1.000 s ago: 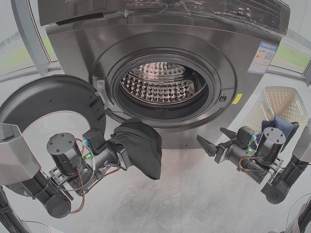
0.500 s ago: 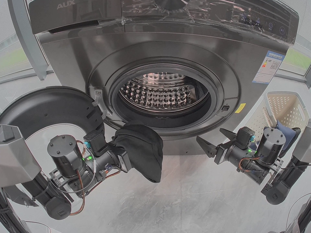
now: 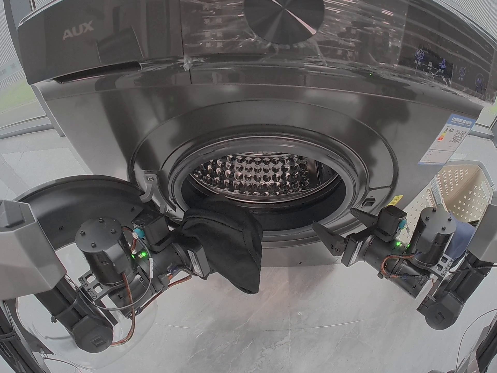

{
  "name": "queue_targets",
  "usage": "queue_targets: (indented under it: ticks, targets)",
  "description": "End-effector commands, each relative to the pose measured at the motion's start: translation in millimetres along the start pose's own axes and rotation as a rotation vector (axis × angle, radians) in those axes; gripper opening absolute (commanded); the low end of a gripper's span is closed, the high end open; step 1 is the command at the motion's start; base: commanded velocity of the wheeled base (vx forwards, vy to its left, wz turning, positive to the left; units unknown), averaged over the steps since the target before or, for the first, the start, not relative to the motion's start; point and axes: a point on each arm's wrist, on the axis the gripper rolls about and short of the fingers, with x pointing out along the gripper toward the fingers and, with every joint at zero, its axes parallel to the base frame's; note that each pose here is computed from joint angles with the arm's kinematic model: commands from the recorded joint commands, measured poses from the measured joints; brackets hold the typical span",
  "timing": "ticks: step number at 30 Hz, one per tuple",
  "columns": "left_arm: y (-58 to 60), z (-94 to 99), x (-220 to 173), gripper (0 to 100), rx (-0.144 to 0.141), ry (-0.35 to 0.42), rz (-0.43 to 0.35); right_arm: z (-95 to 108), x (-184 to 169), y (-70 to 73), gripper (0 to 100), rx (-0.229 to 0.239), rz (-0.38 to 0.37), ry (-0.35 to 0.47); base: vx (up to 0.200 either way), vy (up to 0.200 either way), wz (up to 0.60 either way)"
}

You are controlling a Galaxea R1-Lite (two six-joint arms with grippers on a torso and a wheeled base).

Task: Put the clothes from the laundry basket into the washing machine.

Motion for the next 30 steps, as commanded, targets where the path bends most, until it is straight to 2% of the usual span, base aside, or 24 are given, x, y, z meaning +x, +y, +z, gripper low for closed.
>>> queue_targets:
  ticks: [1,10,13,14,15,16,18,21,23,24,27,30]
  targets:
    - [0.1,-1.1,0,0,0.0,0.004,0.0,-2,-1,1.4,100,0.001,0.004,0.007,0.0,0.0,0.0]
    - [-2.0,-2.3,1,0,0.0,0.006,-0.007,-3,-2,3.4,100,0.0,0.012,0.015,0.0,0.0,0.0]
    - [-16.4,1.4,-1,0,-0.002,-0.009,-0.057,-2,-4,7.2,100,0.0,0.025,0.013,0.0,0.0,0.0]
    - [-17.4,2.0,-1,0,-0.002,-0.011,-0.06,-2,-5,7.3,100,0.0,0.025,0.012,0.0,0.0,0.0]
    - [-29.0,1.5,2,0,-0.01,-0.015,-0.101,5,-7,10.2,100,-0.002,0.036,-0.014,0.0,0.0,0.0]
    - [-29.0,1.5,2,0,-0.01,-0.015,-0.101,5,-7,10.2,100,-0.002,0.036,-0.014,0.0,0.0,0.0]
    - [-37.2,-7.2,21,0,-0.002,-0.015,-0.124,5,-9,10.6,100,-0.002,0.039,-0.011,0.0,0.0,0.0]
    - [-37.2,-11.4,44,0,0.009,-0.041,-0.12,4,-12,10.6,100,-0.006,0.043,0.0,0.0,0.0,0.0]
    - [-36.4,-15.6,54,0,0.004,-0.046,-0.116,2,-13,11.6,100,-0.008,0.047,0.009,0.0,0.0,0.0]
    - [-34.1,-22.3,66,0,0.012,-0.048,-0.107,-2,-15,12.1,100,-0.012,0.05,0.029,0.0,0.0,0.0]
    - [-34.1,-26.5,80,0,0.007,-0.066,-0.104,-7,-20,11.9,100,-0.018,0.053,0.057,0.0,0.0,0.0]
    - [-28.0,-25.5,106,0,0.006,-0.13,-0.086,-9,-22,15.1,100,-0.021,0.065,0.069,0.0,0.0,0.0]
